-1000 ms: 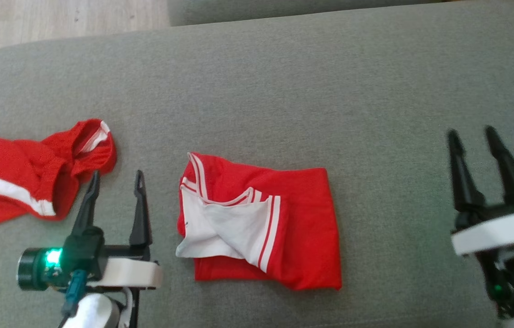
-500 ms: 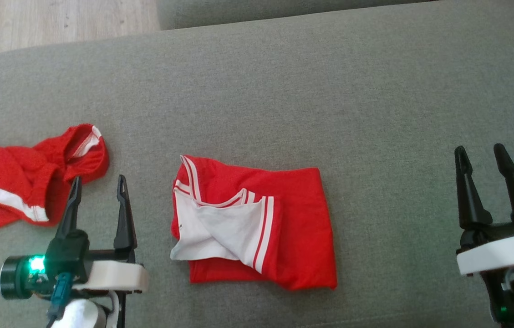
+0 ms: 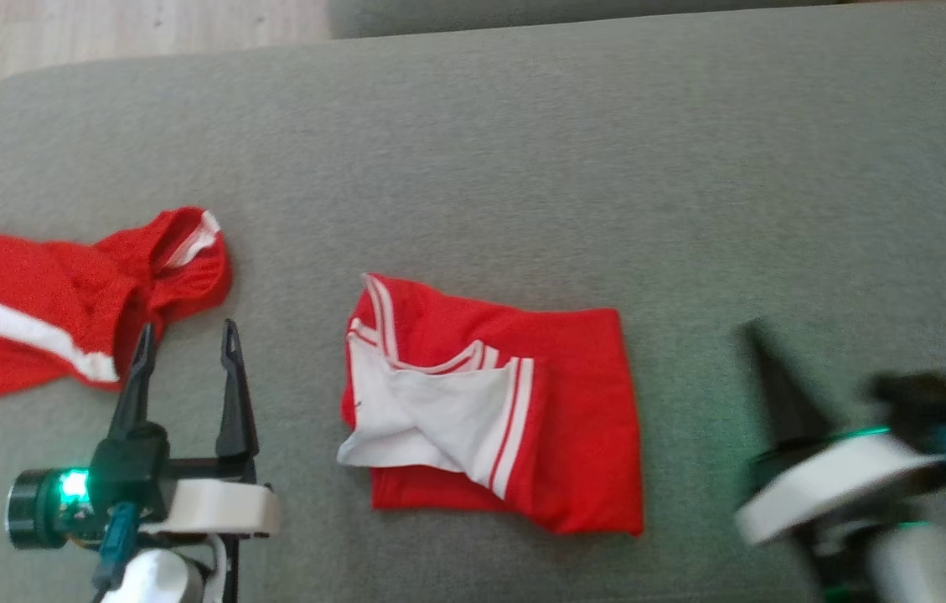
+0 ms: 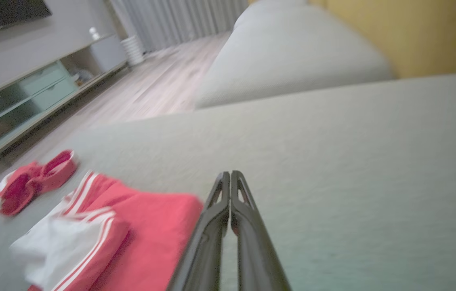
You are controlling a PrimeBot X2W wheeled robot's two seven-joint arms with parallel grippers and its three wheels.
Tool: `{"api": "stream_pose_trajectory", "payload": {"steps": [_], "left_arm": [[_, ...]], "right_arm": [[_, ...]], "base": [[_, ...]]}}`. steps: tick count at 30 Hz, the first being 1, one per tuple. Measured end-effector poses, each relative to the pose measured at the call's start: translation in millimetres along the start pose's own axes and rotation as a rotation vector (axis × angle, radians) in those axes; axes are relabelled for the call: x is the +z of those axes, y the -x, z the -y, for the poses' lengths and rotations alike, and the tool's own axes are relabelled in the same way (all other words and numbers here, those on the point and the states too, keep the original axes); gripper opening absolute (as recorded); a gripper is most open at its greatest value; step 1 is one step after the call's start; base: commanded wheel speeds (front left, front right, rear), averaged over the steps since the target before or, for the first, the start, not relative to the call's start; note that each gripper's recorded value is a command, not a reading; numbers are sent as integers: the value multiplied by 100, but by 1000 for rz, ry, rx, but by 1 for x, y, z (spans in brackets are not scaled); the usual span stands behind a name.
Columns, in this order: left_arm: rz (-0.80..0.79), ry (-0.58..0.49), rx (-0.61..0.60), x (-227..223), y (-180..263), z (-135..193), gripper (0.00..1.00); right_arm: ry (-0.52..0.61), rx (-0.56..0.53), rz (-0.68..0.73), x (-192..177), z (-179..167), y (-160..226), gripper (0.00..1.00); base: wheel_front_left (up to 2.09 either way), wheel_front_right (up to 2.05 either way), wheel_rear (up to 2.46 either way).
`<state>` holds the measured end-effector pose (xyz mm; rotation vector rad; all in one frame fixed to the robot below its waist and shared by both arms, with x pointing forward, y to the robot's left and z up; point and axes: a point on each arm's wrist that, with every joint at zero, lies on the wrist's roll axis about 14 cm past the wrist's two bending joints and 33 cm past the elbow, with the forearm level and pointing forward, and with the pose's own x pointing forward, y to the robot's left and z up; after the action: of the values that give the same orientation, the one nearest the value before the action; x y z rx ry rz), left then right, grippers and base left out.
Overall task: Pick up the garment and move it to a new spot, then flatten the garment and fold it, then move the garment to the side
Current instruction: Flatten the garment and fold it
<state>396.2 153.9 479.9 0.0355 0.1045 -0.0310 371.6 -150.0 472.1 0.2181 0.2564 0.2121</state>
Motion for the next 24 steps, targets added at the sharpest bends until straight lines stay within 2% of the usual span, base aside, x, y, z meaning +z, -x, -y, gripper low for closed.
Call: {"api": "stream_pose_trajectory", "payload": {"steps": [5,10,13,19,24], "left_arm": [[5,22,30,0,5,-5,100],[-9,32,69,-8,16,-14,100],[1,29,105,-6,19,-24,100],[0,41,135,-8,24,-32,100],[5,42,129,-8,23,-30,100]], "right_arm": [[-51,245,-210,-67,-80,-19,0],[-53,338,-337,-108,-108,-30,0],[-49,394,-363,-119,-125,-32,0],[-23,579,-324,-109,-180,-30,0],[16,693,-442,-134,-206,-2,0]], "base": [[0,0,0],[0,0,0],[0,0,0],[0,0,0],[0,0,0]]}}
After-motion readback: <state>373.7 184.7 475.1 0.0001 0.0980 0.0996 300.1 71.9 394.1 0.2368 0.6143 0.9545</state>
